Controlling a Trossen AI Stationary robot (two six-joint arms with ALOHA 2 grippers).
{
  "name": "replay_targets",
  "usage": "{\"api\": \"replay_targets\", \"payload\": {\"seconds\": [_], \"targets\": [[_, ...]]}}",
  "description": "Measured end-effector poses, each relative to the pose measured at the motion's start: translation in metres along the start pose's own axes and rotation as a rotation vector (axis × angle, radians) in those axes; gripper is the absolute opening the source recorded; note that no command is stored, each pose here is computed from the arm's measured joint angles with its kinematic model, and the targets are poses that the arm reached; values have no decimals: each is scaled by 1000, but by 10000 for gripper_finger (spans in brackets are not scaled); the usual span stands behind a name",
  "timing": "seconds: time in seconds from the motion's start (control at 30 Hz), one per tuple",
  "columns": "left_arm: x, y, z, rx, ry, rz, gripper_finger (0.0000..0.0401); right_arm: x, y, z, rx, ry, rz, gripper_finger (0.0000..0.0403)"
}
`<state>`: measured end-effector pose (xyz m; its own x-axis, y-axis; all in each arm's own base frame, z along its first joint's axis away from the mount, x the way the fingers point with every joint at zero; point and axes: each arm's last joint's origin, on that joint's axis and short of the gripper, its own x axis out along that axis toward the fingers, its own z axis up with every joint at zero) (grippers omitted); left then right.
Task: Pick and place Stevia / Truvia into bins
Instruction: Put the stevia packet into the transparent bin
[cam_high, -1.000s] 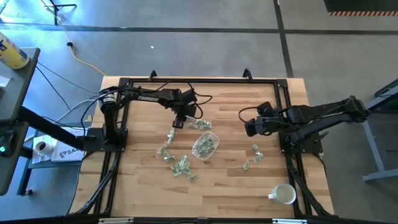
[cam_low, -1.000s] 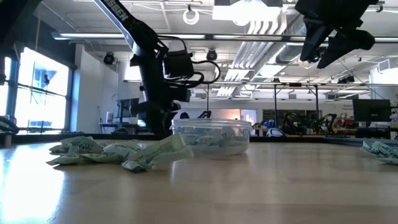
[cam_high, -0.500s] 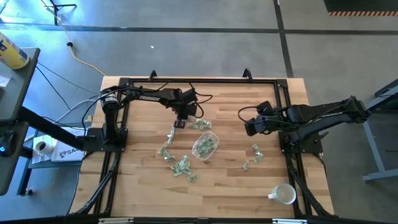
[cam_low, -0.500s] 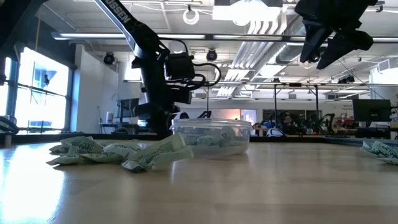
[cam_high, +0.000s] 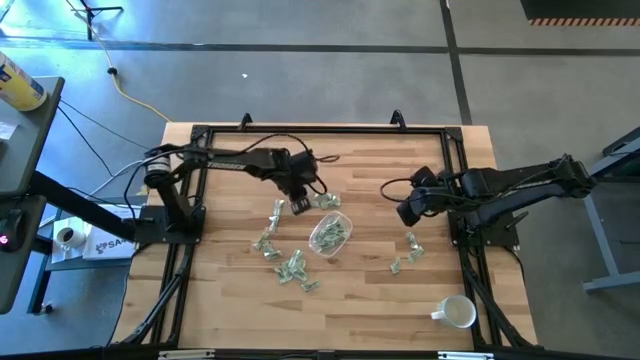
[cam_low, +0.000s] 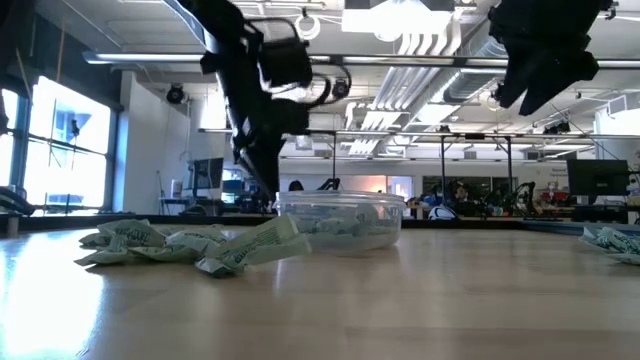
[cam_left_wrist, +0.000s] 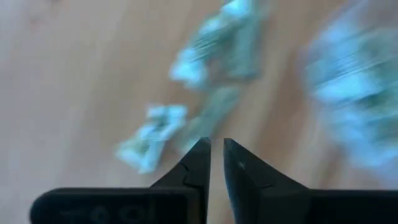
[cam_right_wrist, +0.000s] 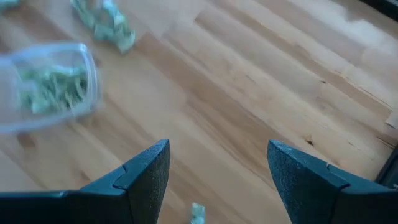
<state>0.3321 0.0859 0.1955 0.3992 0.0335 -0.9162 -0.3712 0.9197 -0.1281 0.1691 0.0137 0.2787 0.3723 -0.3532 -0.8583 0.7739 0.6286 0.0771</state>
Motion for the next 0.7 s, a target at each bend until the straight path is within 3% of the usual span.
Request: {"api": "replay_targets", "payload": {"seconds": [0.17, 0.37, 0.5, 0.6, 0.7], "targets": [[-3, -45, 8, -80, -141, -137, 24, 9, 1, -20, -106, 60, -14, 259], [-16, -99, 12, -123, -258, -214, 32, 21, 5, -60, -150, 121, 15, 259], [-26, -114, 15, -130, -310, -149, 31, 28, 7, -85, -149, 133, 63, 259], [-27, -108, 12, -158, -278, -39, 25, 28, 8, -98, -140, 140, 90, 259], [-34, -94, 14, -145, -199, 46, 43, 23, 10, -103, -157, 137, 115, 259]]}}
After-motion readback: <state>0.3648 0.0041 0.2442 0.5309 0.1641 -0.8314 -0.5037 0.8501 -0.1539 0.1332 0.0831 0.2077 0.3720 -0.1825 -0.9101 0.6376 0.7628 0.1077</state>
